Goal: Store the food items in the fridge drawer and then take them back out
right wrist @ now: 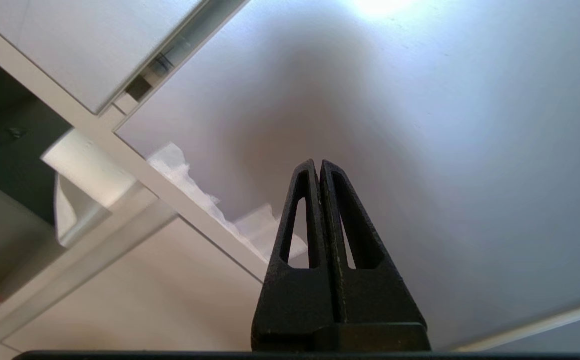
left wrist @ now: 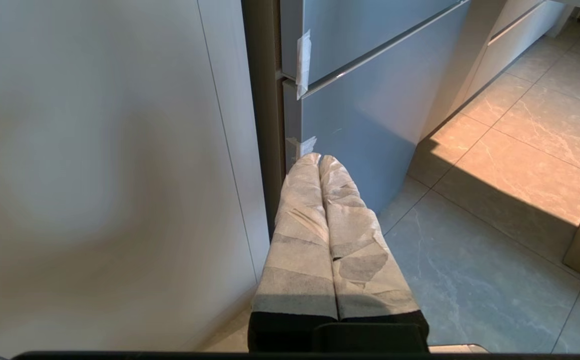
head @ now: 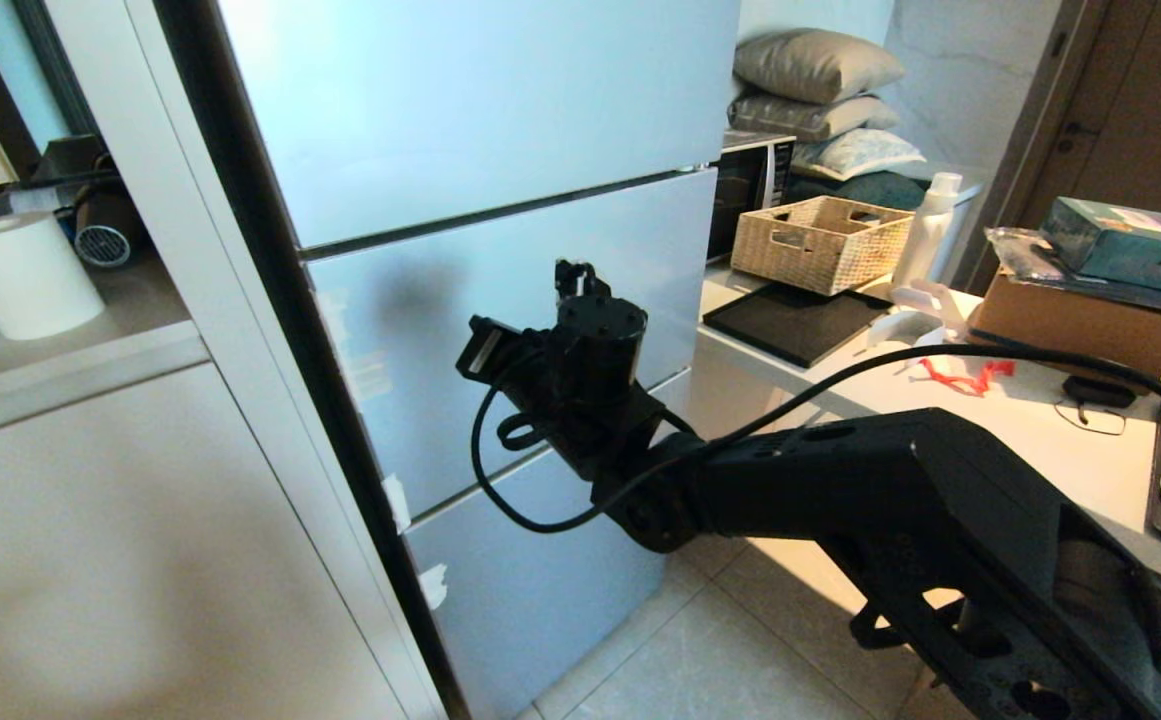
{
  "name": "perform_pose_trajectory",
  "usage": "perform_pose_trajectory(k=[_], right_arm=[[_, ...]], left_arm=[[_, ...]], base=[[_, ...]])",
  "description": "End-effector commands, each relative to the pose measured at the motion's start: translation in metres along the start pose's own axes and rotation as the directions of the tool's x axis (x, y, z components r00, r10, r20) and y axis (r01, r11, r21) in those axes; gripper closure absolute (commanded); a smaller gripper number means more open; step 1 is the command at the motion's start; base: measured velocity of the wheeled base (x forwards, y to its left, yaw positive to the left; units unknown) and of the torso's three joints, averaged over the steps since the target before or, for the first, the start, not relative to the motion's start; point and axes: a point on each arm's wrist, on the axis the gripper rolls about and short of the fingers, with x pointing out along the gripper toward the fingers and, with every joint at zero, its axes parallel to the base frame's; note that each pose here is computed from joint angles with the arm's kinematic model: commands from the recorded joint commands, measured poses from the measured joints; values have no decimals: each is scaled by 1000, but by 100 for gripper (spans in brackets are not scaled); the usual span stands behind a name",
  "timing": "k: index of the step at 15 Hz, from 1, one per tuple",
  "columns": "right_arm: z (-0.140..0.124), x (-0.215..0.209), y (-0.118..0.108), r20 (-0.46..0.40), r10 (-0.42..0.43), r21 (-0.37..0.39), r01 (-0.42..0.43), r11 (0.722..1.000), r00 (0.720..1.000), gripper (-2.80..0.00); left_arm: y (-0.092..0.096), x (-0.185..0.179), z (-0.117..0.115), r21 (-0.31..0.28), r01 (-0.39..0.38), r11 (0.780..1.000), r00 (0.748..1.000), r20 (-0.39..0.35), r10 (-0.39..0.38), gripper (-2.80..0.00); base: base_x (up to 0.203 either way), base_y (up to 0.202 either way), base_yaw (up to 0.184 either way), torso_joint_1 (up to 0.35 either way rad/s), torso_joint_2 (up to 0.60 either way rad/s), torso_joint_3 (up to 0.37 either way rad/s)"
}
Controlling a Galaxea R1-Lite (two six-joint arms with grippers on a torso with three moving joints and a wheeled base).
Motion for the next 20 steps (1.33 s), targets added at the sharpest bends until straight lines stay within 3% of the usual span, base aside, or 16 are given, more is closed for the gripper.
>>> perform_pose_trajectory(k=[1,4,7,9,11,13,16,17,18,19,20], right_arm=[[20,-18,9,-11,-28,-20,27,999,1000,0],[49,-81,1,-89,-151,-195,131,972,985,0],[120,-191,11,-53,-200,-313,174,934,978,0],[157,-281,4,-2,-245,-393,225,892,970,0],[169,-365,-14,68,-334,-466,326,823,940,0],[152,-434,-23,109,-403,-510,399,762,909,0],[109,-500,-28,141,-450,-546,448,708,882,0],[94,-512,-35,122,-496,-550,475,687,860,0],[79,-520,-44,79,-571,-550,513,659,817,0],[64,-525,-54,13,-660,-552,555,622,751,0],[59,-527,-58,-13,-696,-569,567,596,718,0]], left_arm=[[0,0,0,0,-1,1000,1000,-1,1,0],[0,0,0,0,-1,1000,1000,0,1,0],[0,0,0,0,-1,1000,1000,-1,1,0],[0,0,0,0,-1,1000,1000,-1,1,0],[0,0,0,0,-1,1000,1000,-1,1,0],[0,0,0,0,-1,1000,1000,-1,1,0],[0,0,0,-1,-2,1000,1000,-1,2,0],[0,0,0,0,-1,1000,1000,-1,1,0],[0,0,0,0,-1,1000,1000,1,1,0],[0,0,0,-2,-1,1000,1000,-1,1,0],[0,0,0,0,-1,1000,1000,-1,1,0]], base=[[0,0,0,0,0,0],[0,0,0,0,0,0],[0,0,0,0,0,0],[0,0,0,0,0,0],[0,0,0,0,0,0],[0,0,0,0,0,0],[0,0,0,0,0,0],[0,0,0,0,0,0],[0,0,0,0,0,0],[0,0,0,0,0,0],[0,0,0,0,0,0]])
